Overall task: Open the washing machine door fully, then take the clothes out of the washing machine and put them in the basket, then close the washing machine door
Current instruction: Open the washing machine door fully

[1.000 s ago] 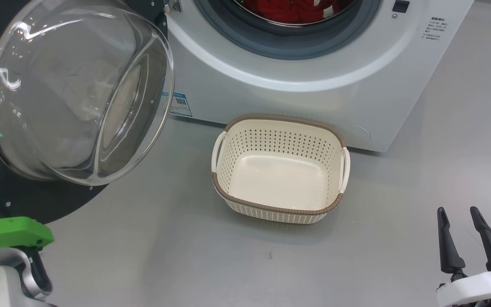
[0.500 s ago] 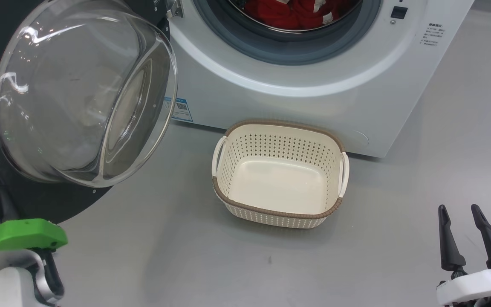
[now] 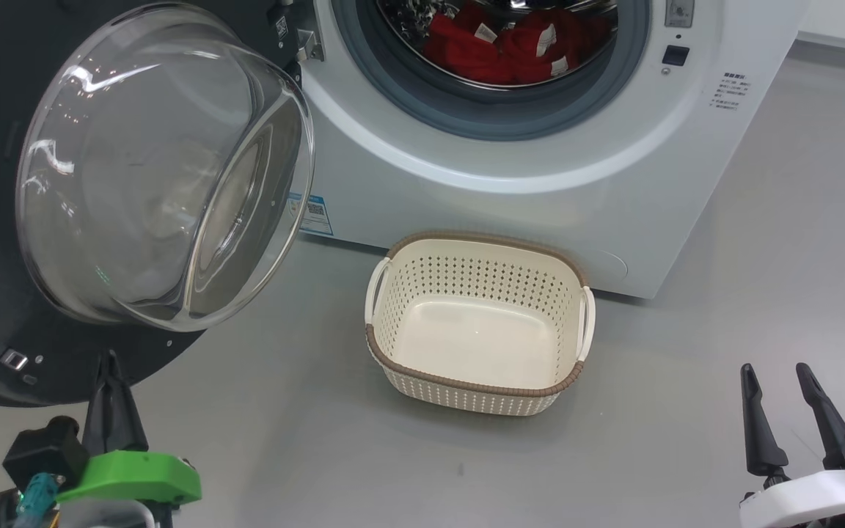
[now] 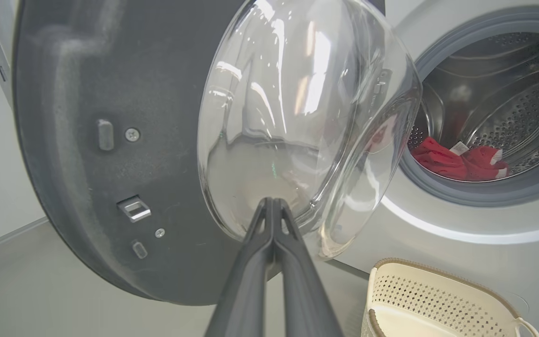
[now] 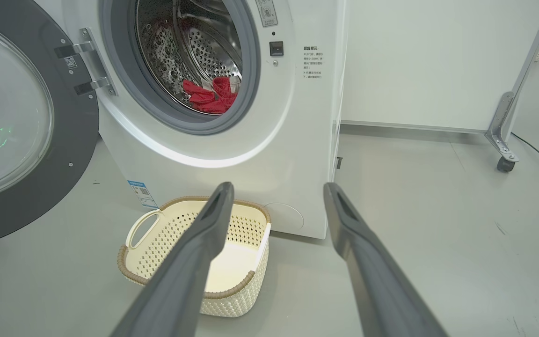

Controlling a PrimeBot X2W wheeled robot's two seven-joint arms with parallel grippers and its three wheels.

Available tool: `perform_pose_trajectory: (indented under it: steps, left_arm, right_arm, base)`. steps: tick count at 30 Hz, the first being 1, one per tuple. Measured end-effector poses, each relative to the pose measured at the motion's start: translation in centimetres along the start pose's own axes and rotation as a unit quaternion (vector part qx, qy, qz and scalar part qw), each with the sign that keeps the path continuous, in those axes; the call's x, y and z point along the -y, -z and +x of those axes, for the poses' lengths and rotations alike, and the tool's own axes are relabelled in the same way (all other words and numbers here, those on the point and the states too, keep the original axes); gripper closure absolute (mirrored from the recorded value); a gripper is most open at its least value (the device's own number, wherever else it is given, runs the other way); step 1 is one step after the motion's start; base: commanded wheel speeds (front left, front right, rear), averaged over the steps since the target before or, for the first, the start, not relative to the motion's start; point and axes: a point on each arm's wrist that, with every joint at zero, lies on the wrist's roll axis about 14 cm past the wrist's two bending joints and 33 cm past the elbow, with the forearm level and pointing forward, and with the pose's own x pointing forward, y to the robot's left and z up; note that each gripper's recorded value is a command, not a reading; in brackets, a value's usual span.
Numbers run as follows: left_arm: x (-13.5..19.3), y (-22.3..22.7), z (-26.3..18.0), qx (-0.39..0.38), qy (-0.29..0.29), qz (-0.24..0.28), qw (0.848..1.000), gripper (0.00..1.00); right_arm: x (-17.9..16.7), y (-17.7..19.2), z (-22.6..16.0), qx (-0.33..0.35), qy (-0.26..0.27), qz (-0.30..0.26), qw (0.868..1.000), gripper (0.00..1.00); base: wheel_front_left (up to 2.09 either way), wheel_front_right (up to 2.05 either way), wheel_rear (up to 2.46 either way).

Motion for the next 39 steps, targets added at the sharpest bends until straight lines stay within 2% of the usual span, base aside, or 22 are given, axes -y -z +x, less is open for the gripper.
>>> perform_pose_trajectory:
  steps: [14, 15, 16, 18, 21, 25, 26, 27, 28, 29, 39]
  left_arm:
    - [7.7, 1.6, -2.3, -0.024, 0.124, -0.014, 0.992, 1.00]
    - [8.1, 1.8, -2.5, -0.027, 0.131, -0.014, 0.991, 0.95]
    - [8.6, 1.9, -2.6, -0.030, 0.138, -0.013, 0.990, 0.95]
    - [9.6, 2.2, -2.7, -0.033, 0.154, -0.012, 0.987, 0.86]
    - [10.9, 2.4, -2.9, -0.036, 0.176, -0.007, 0.984, 0.67]
    - [12.2, 2.9, -3.2, -0.042, 0.197, -0.001, 0.979, 0.51]
    - [12.4, 3.2, -3.3, -0.046, 0.201, 0.001, 0.978, 0.36]
    - [12.6, 3.4, -3.4, -0.049, 0.205, 0.001, 0.978, 0.15]
    - [12.9, 3.6, -3.5, -0.052, 0.209, 0.002, 0.977, 0.05]
    - [13.1, 3.7, -3.6, -0.054, 0.213, 0.002, 0.976, 0.00]
    - [15.1, 4.7, -3.8, -0.065, 0.246, 0.015, 0.967, 0.00]
  right_arm:
    - [-0.1, -1.5, -1.4, 0.026, 0.011, 0.001, 1.000, 0.00]
    - [0.0, -1.6, -1.6, 0.028, 0.012, 0.001, 1.000, 0.00]
    - [0.1, -1.7, -1.7, 0.030, 0.015, -0.001, 0.999, 0.00]
    - [0.4, -2.0, -2.0, 0.035, 0.021, -0.002, 0.999, 0.00]
    - [0.8, -2.4, -2.6, 0.041, 0.029, -0.002, 0.999, 0.00]
    - [1.3, -2.9, -3.3, 0.051, 0.041, 0.000, 0.998, 0.00]
    - [1.4, -3.1, -3.5, 0.054, 0.044, 0.000, 0.998, 0.00]
    - [1.6, -3.1, -3.7, 0.055, 0.047, 0.000, 0.997, 0.00]
    - [1.7, -3.2, -3.9, 0.056, 0.050, 0.000, 0.997, 0.00]
    - [1.9, -3.2, -4.1, 0.057, 0.053, 0.000, 0.997, 0.00]
    - [3.8, -3.8, -6.3, 0.068, 0.091, -0.005, 0.994, 0.00]
  base:
    - [0.00, 0.00, 0.00]
    - [0.00, 0.00, 0.00]
    - [0.00, 0.00, 0.00]
    - [0.00, 0.00, 0.00]
    - [0.00, 0.00, 0.00]
    - [0.00, 0.00, 0.00]
    - [0.00, 0.00, 0.00]
    - [0.00, 0.00, 0.00]
    - [0.00, 0.00, 0.00]
    - [0.00, 0.00, 0.00]
    - [0.00, 0.00, 0.00]
